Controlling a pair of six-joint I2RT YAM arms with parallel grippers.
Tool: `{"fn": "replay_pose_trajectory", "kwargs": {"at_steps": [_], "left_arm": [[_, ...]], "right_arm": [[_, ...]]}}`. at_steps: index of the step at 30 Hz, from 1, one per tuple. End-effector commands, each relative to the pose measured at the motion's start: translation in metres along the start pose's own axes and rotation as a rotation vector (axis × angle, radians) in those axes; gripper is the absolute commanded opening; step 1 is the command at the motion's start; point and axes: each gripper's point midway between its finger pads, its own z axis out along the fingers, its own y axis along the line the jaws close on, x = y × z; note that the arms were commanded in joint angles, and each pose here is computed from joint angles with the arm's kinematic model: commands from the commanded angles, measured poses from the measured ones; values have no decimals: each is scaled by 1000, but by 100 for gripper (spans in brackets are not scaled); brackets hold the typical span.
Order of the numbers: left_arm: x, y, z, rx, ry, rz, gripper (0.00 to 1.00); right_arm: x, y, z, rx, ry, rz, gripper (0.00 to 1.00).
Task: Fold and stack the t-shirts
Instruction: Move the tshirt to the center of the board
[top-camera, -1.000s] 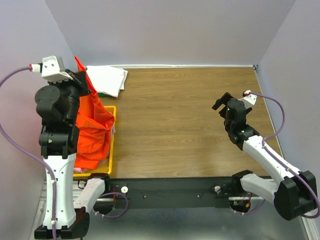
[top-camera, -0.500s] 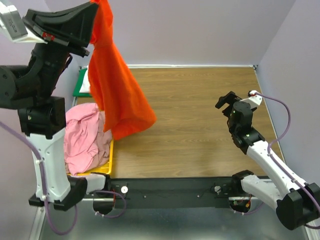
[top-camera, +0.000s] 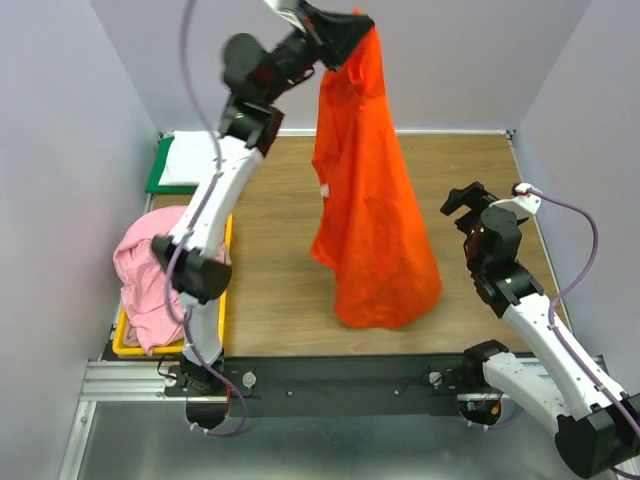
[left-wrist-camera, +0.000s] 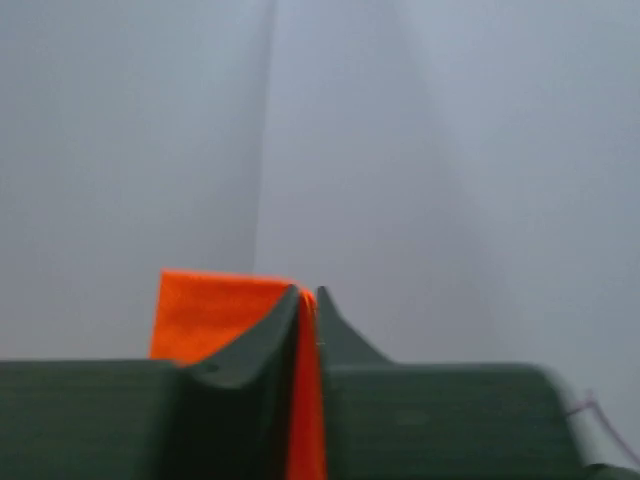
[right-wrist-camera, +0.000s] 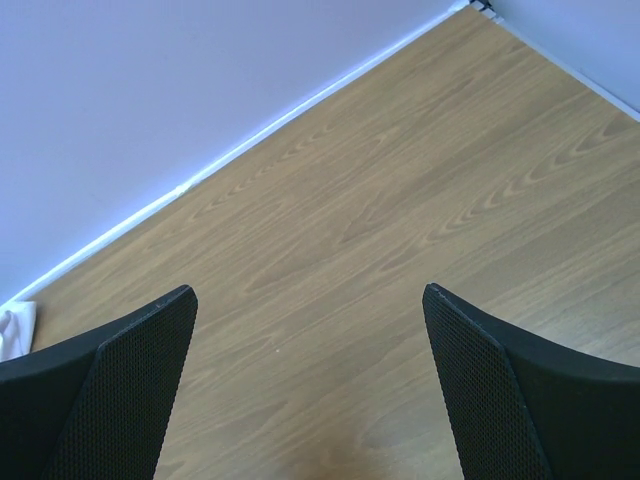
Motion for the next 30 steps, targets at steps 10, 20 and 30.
{"fn": "replay_pose_trajectory", "kwargs": {"at_steps": [10, 20, 30], "left_arm": [[245, 196, -83, -612, 420, -29, 89], [354, 85, -243, -767, 788, -89, 79], [437, 13, -357, -789, 1104, -199, 63]], "right_arm": [[36, -25, -4, 69, 119, -77, 100], [102, -18, 15, 58, 338, -132, 100], [130, -14, 24, 50, 432, -169, 100]]}}
